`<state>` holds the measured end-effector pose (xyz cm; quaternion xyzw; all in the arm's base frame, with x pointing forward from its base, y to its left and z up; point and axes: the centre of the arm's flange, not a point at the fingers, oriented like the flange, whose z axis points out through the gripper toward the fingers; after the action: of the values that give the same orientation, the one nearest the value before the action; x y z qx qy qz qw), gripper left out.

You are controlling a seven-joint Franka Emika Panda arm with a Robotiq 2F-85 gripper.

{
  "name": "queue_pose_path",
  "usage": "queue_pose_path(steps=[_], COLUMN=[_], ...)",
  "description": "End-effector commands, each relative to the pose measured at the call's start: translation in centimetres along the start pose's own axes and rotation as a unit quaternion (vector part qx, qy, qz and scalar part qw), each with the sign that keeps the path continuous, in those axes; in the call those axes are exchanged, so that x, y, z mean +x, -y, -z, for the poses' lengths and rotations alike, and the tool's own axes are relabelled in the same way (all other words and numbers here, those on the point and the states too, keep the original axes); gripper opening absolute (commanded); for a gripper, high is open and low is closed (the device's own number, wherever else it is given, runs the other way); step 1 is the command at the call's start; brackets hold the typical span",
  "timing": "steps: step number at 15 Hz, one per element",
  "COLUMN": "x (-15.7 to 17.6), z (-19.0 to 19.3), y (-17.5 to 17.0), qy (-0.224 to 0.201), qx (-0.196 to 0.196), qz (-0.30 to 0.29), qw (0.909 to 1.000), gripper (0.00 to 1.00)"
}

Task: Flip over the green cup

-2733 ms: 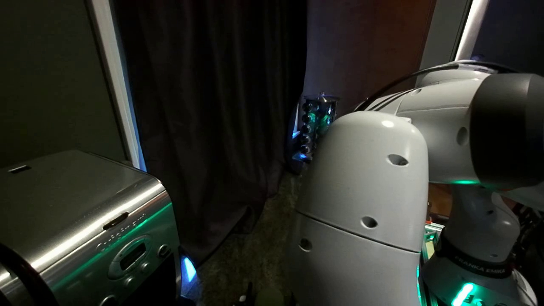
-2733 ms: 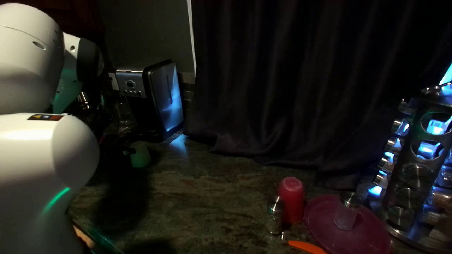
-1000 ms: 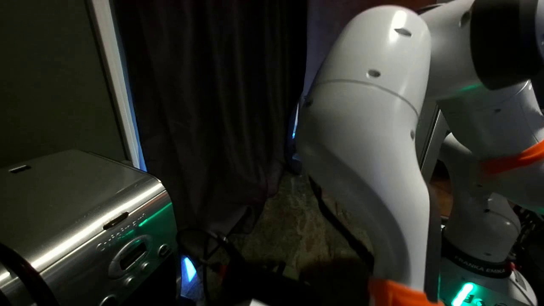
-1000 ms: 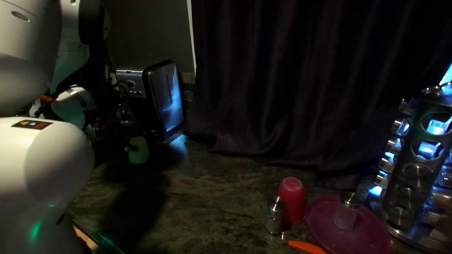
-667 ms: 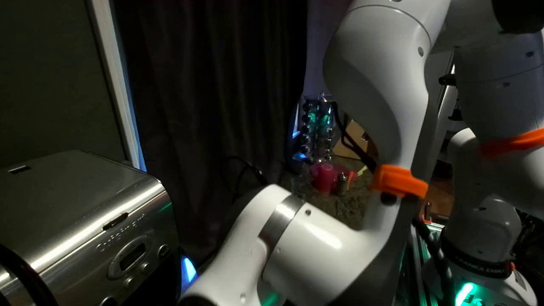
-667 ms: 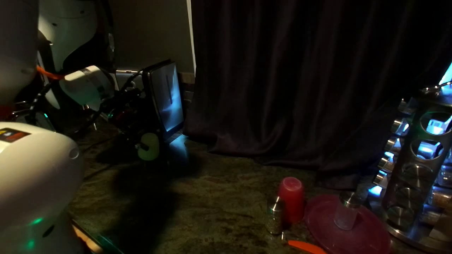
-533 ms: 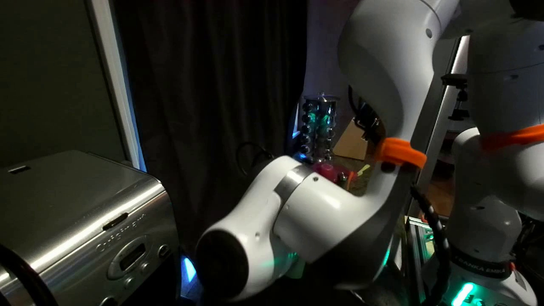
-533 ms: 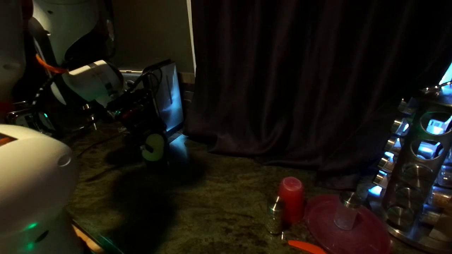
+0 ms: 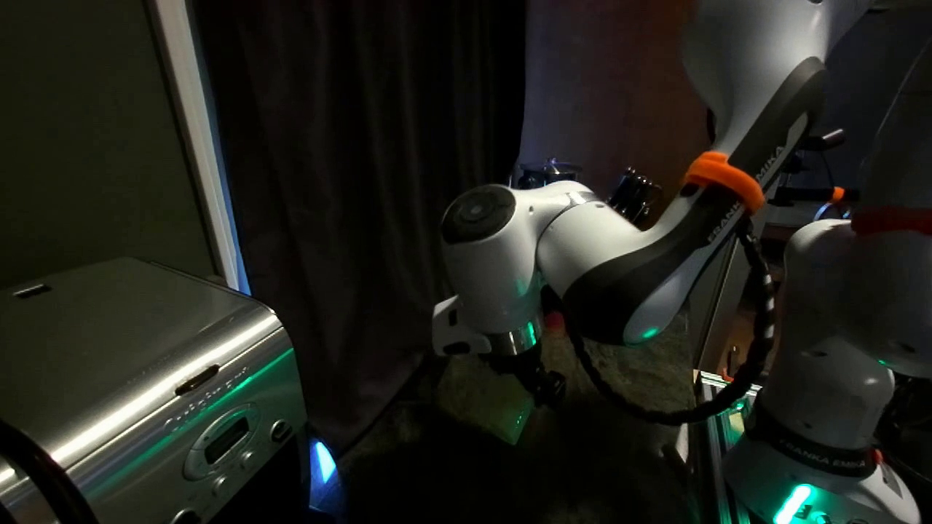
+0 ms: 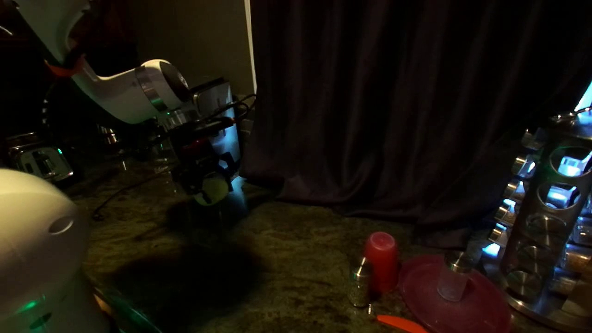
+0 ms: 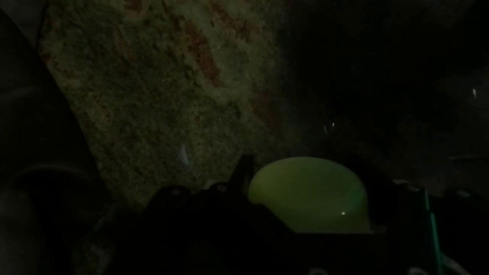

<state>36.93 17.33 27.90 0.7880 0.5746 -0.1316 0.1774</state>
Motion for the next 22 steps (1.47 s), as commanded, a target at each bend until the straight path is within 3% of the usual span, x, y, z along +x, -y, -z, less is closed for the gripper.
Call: queue_pose_path(steps=[1, 6, 9, 11, 16, 22], x=[-4.7, -4.7, -1.9, 0.3, 4.1, 6.4], z=[0.9, 0.3, 0.0, -0.5, -2.5, -4.7], y=[1.5, 1.6, 1.9, 2.8, 5.8, 7.0], qy=[-0.103, -0.245, -0.292, -0.296, -0.255, -0.236], qx=[0.013, 0.024, 0.034, 0.051, 0.068, 0.026], qz=[0.000, 0.015, 0.047, 0.069, 0.113, 0.125], qw=[0.9946, 0.9690, 0.9547, 0.9515, 0.9579, 0.9634], gripper=[0.39, 0.39, 0.39, 0.39, 0.39, 0.39])
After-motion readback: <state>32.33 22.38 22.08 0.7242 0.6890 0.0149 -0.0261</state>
